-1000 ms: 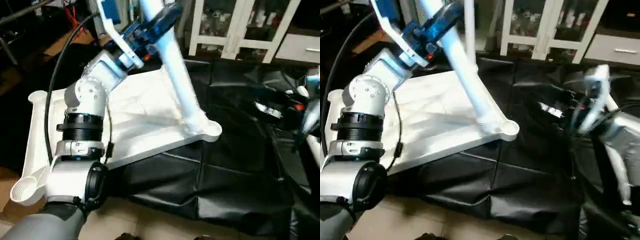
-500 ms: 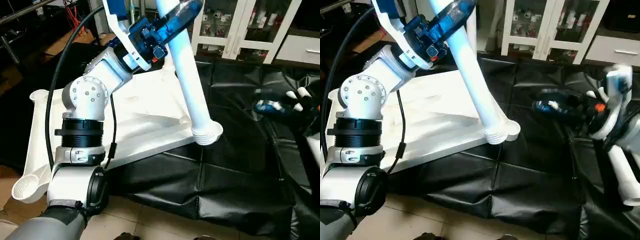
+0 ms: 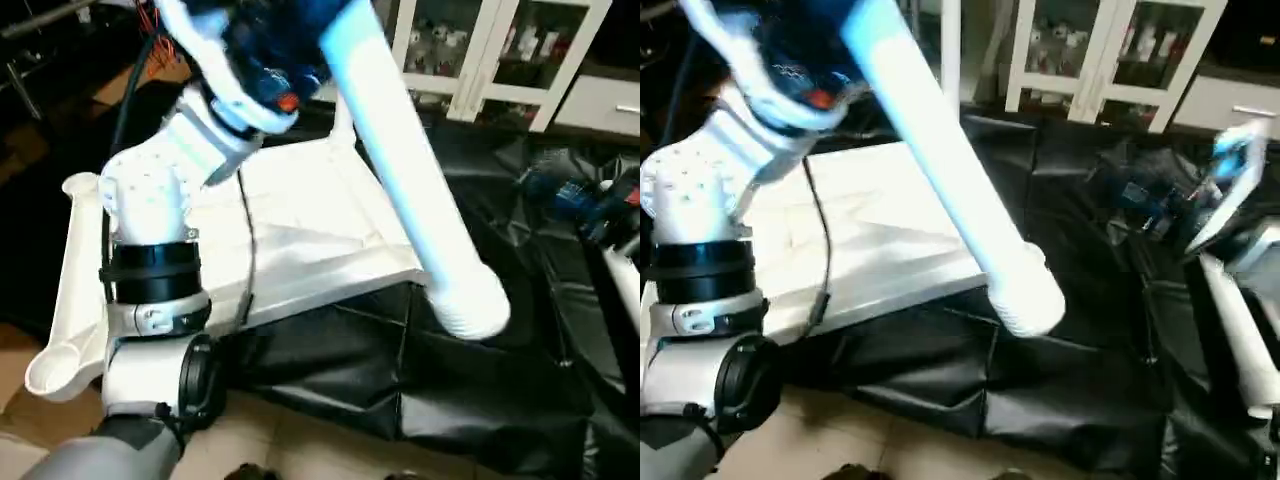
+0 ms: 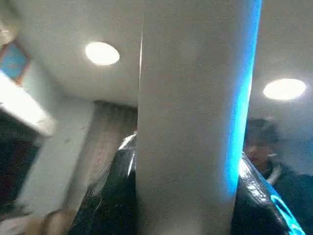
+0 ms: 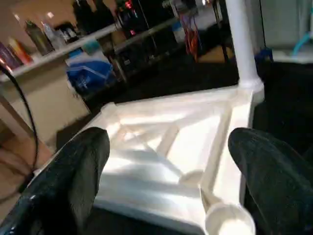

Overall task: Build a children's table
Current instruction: Insert table leg to table base

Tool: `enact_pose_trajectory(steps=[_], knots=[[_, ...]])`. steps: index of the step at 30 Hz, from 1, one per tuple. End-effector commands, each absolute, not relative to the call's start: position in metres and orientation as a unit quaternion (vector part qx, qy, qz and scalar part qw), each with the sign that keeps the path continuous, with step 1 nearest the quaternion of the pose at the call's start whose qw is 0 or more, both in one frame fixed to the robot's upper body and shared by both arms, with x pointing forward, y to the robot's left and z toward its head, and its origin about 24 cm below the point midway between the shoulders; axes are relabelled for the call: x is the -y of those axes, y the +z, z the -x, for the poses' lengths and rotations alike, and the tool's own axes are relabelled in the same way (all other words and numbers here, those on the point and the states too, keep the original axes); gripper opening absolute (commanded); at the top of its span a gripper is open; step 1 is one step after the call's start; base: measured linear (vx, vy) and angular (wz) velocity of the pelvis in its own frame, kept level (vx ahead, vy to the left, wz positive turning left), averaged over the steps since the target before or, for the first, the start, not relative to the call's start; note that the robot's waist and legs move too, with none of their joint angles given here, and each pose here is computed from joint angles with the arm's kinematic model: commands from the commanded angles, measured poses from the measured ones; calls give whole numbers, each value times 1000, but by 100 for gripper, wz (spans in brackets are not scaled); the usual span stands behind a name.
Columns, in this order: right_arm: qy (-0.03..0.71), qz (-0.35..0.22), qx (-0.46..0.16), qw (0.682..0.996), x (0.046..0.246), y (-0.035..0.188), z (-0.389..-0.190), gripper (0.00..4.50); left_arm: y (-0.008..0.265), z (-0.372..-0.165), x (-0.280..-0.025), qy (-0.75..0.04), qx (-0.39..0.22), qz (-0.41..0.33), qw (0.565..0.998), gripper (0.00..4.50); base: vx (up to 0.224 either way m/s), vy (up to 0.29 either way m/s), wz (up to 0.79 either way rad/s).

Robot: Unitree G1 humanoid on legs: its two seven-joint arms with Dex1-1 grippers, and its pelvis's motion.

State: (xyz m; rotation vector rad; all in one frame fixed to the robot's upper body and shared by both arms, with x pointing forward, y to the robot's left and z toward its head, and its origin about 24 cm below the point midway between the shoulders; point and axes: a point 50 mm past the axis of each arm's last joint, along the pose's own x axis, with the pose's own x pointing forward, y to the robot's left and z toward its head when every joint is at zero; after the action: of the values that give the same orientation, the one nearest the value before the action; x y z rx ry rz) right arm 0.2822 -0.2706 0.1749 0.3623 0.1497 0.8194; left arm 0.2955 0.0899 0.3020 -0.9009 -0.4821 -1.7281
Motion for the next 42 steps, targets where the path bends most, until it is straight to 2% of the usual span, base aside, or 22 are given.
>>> enact_pose_trajectory(steps=[1, 6, 8, 9, 10, 11, 14, 17, 19, 20, 22, 24, 27, 30, 34, 38, 39, 42], knots=[[405, -160, -67, 898, 264, 176, -278, 429, 319, -286, -93, -742, 226, 380, 504, 168, 0, 0, 0], [411, -171, -65, 893, 260, 172, -272, 429, 323, -282, -98, -750, 222, 389, 486, 168, 0, 0, 0], [406, -164, -49, 898, 259, 176, -272, 429, 319, -289, -94, -731, 201, 366, 540, 168, 0, 0, 0], [397, -163, -32, 903, 258, 181, -275, 429, 311, -302, -85, -694, 167, 336, 615, 168, 0, 0, 0], [393, -163, -26, 905, 258, 183, -276, 429, 308, -307, -82, -679, 155, 323, 641, 168, 0, 0, 0], [378, -163, -4, 912, 256, 189, -280, 429, 298, -321, -73, -625, 126, 273, 721, 168, 0, 0, 0], [355, -150, 36, 922, 245, 200, -287, 429, 278, -344, -64, -530, 86, 192, 821, 168, 0, 0, 0], [358, -112, 71, 924, 220, 208, -290, 429, 265, -371, -67, -392, 56, 211, 893, 168, 0, 0, 0], [359, -100, 84, 924, 208, 209, -291, 429, 262, -378, -71, -343, 60, 208, 914, 168, 0, 0, 0], [347, -49, 94, 932, 195, 206, -294, 429, 261, -386, -78, -284, 69, 225, 930, 168, 0, 0, 0], [324, 81, 98, 937, 179, 194, -300, 429, 261, -392, -82, -234, 72, 277, 929, 168, 0, 0, 0], [302, 136, 106, 937, 161, 183, -307, 429, 261, -397, -85, -193, 72, 319, 925, 168, 0, 0, 0], [259, 146, 114, 948, 128, 171, -317, 429, 265, -401, -93, -128, 97, 366, 916, 168, 0, 0, 0], [246, 159, 114, 949, 118, 166, -320, 429, 268, -402, -95, -110, 104, 396, 905, 168, 0, 0, 0], [207, 200, 155, 945, 106, 163, -328, 429, 271, -404, -94, -109, 97, 427, 892, 168, 0, 0, 0], [197, 240, 184, 933, 90, 165, -333, 429, 272, -405, -93, -98, 97, 441, 887, 168, 0, 0, 0], [193, 262, 193, 926, 81, 164, -335, 429, 273, -405, -93, -94, 96, 444, 886, 168, 0, 0, 0], [195, 283, 191, 919, 70, 161, -341, 429, 273, -405, -92, -90, 102, 439, 888, 168, 0, 0, 0]])
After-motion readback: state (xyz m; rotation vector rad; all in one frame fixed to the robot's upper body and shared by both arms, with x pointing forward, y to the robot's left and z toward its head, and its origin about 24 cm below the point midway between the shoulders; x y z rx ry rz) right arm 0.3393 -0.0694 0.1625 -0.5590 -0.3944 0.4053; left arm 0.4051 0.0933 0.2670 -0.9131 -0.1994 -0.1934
